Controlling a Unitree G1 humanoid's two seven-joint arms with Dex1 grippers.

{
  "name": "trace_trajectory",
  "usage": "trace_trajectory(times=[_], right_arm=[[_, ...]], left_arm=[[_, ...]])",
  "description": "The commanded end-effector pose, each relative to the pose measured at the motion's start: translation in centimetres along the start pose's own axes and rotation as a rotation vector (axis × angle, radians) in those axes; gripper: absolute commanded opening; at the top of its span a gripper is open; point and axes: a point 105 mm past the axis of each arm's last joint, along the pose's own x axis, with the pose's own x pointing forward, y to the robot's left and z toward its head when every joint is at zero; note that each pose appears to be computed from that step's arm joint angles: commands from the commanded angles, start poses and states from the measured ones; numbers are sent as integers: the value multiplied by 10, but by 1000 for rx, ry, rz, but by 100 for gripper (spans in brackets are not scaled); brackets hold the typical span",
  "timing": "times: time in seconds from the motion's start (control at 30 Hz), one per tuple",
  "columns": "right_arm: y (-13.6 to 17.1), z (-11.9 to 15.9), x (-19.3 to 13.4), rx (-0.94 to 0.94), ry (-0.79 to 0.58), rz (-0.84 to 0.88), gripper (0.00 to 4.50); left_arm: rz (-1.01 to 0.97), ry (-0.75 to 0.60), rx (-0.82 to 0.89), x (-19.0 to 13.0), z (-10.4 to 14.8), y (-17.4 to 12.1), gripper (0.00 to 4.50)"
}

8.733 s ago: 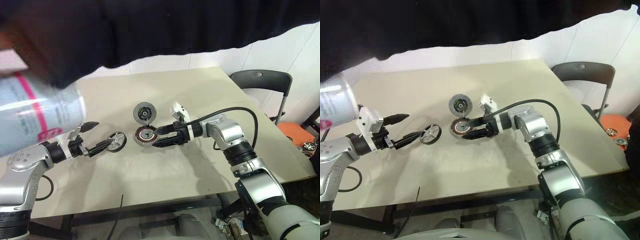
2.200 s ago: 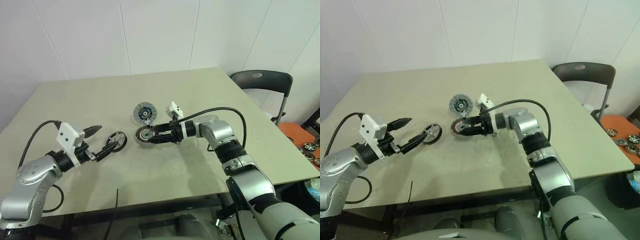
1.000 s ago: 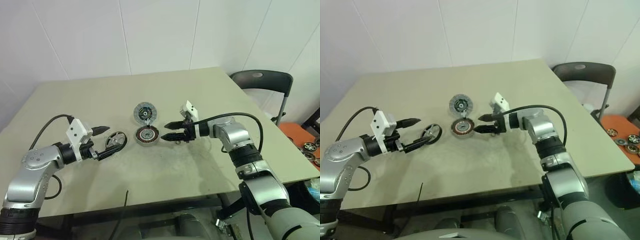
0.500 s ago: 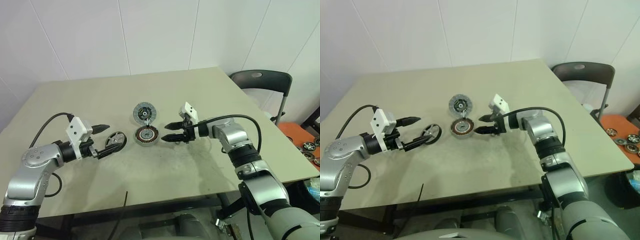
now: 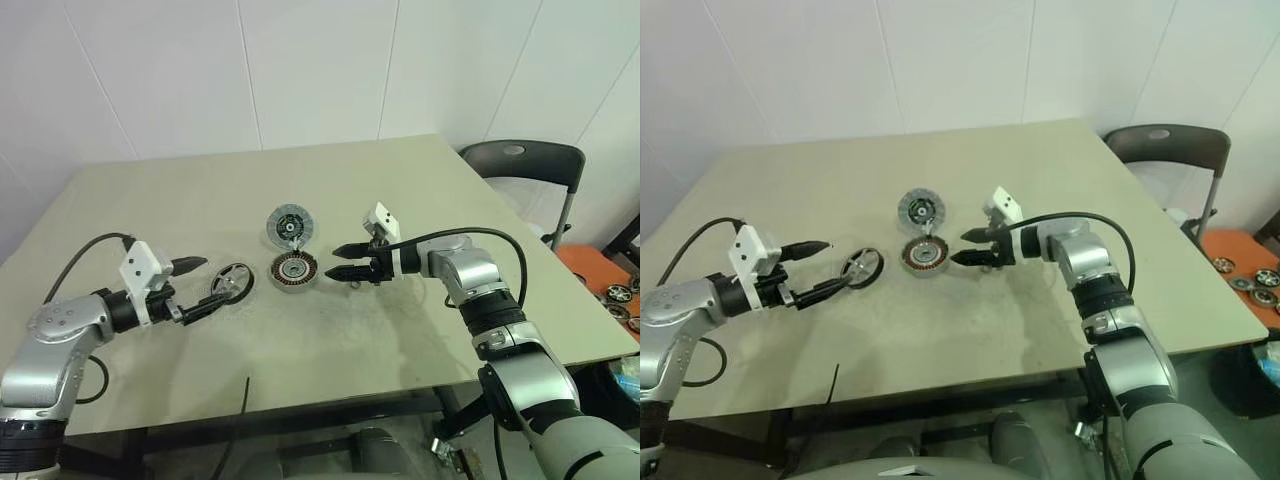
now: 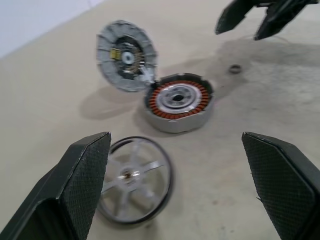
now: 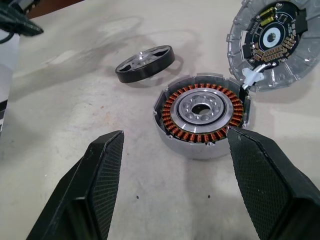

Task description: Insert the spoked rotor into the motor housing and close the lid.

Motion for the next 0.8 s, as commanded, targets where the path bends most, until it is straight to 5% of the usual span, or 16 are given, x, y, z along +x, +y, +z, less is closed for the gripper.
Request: trace_trajectory(times=[0.03,0.8], right_arm=[[-1,18,0,-47,-39,-3,344],[-25,8,-3,-72,-13,-137,344]], left_arm=[[50,-37,53,-8,16,13,446],[27,-43,54,3,14,12,446]])
